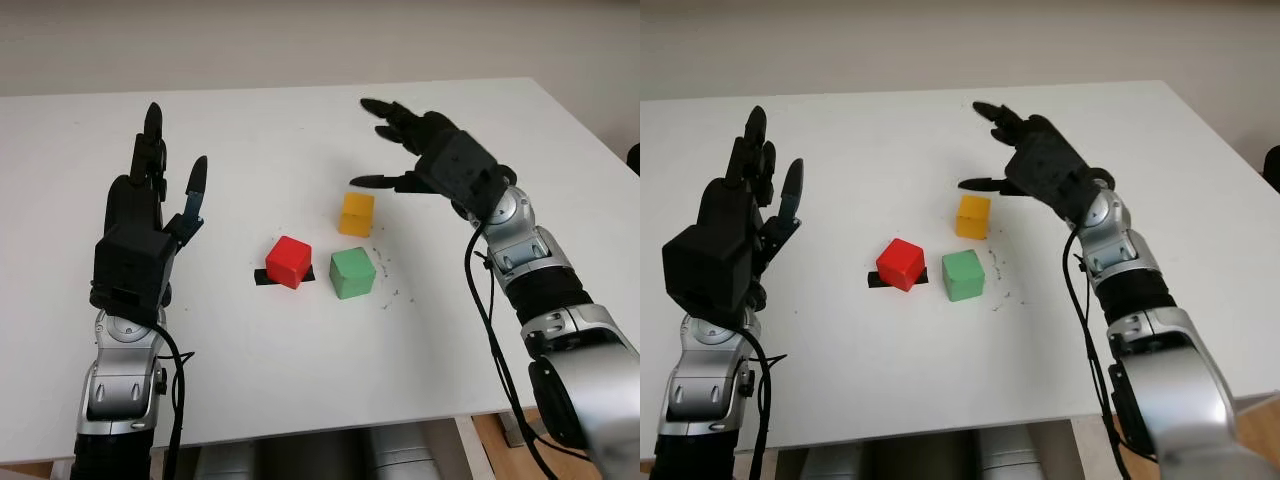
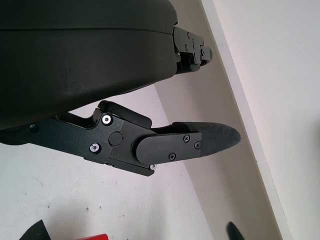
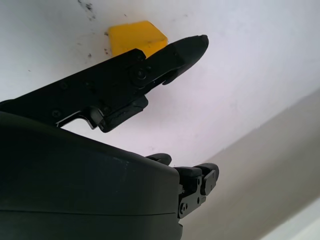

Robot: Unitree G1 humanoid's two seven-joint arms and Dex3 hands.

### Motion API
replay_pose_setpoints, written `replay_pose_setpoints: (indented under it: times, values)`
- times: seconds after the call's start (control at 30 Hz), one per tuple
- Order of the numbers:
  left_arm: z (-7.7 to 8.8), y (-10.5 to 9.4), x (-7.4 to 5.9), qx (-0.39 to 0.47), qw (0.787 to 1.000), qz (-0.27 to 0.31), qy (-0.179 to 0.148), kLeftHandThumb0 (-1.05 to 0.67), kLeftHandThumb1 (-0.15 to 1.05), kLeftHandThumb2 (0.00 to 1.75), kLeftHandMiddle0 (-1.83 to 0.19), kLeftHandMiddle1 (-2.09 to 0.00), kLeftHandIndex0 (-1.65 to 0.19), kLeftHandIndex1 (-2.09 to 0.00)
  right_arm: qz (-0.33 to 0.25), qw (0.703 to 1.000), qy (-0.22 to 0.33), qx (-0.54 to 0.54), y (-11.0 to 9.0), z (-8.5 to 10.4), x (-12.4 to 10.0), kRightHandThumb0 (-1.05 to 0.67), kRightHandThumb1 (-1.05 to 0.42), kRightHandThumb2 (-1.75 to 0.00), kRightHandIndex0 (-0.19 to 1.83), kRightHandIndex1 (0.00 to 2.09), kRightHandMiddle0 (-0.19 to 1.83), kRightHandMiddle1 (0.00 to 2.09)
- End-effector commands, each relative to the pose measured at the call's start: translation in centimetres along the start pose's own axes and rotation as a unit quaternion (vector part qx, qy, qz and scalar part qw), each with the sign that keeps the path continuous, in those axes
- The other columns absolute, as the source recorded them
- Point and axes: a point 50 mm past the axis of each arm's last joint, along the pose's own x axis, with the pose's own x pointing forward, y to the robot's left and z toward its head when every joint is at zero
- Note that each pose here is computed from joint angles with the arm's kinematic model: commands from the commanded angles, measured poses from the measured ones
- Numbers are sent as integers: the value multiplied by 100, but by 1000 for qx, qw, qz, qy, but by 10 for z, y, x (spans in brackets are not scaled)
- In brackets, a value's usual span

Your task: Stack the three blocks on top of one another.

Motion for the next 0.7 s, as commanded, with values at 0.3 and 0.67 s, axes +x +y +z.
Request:
replay_pose_setpoints:
  times: [0.3,0.67]
  values:
    - [0,0,-2,-19,1000,-7,-1,-64,105,41,-4,-5,-3,-5,57,995,7,-79,4,4,10,-64,-84,-6,21,12,17,16]
    - [3,-1,-1,-21,1000,-18,0,-62,105,37,-4,-5,-3,-5,93,984,8,-152,18,1,10,-64,-83,-5,29,14,23,15]
